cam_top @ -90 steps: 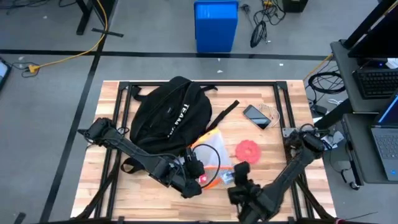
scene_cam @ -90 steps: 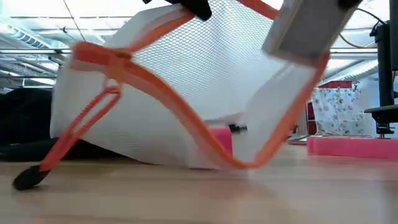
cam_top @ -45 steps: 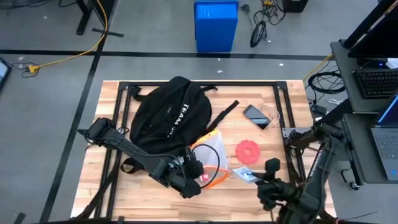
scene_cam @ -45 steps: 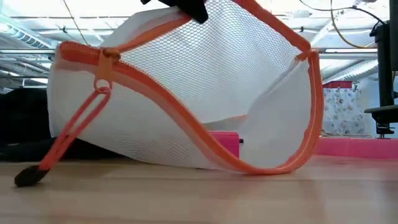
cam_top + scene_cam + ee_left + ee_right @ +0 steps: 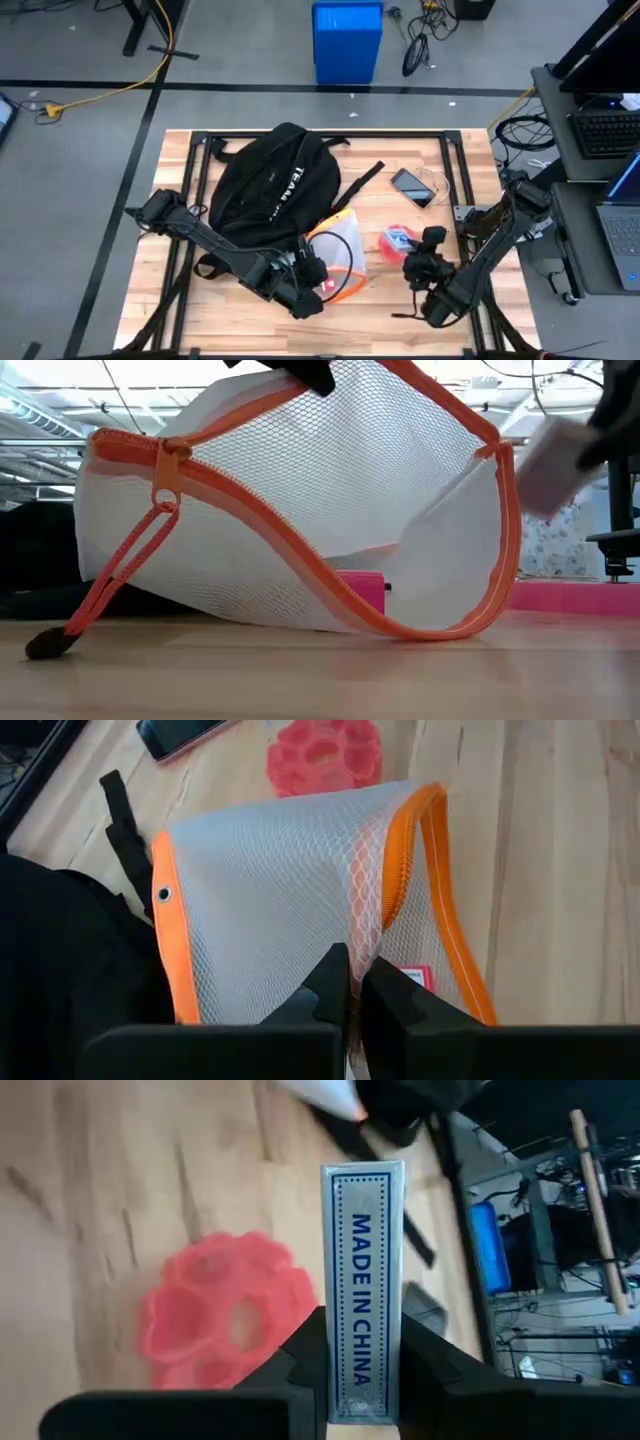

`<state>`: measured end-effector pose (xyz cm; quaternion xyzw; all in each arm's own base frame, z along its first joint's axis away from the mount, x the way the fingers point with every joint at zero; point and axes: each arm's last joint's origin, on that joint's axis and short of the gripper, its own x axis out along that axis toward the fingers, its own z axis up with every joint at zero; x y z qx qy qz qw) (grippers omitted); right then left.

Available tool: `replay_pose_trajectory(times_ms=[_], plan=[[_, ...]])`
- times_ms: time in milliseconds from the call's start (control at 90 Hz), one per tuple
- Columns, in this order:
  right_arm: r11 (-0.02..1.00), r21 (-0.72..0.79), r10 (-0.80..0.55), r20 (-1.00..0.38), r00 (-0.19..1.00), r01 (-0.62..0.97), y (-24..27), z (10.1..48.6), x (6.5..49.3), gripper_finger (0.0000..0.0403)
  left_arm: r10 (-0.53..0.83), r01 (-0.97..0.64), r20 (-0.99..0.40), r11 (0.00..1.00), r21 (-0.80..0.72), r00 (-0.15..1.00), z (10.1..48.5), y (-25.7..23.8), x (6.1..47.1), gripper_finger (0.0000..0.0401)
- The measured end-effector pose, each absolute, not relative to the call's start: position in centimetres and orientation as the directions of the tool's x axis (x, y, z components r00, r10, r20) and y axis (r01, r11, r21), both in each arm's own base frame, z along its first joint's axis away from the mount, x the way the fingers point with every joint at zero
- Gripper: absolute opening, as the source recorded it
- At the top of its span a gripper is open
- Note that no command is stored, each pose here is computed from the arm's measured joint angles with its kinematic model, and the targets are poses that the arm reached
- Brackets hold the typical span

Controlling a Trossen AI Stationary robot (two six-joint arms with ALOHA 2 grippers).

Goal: Unpack backpack
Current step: Remove the card pack from the orange zip bag

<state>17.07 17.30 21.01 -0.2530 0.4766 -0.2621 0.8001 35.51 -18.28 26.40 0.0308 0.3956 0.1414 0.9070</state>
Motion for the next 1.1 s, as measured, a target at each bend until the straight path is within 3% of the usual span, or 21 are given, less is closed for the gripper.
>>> replay_pose_trajectory(times_ms=[333, 811, 1100], plan=[[0.79, -0.605, -0.603, -0.736, 0.306, 0.1, 16.0, 18.5, 18.7, 0.0054, 0.283, -0.236, -0.709, 0.957, 0.167, 0.646, 26.4, -18.1, 35.6, 0.0], [0.737, -0.669, -0.674, -0.717, 0.177, 0.093, 14.6, 17.1, 19.7, 0.0055, 0.282, -0.235, -0.709, 0.958, 0.168, 0.646, 26.4, -18.1, 35.6, 0.0], [0.762, -0.644, -0.644, -0.746, 0.171, 0.06, 15.0, 17.0, 19.6, 0.0104, 0.283, -0.236, -0.709, 0.957, 0.167, 0.646, 26.4, -18.1, 35.6, 0.0]])
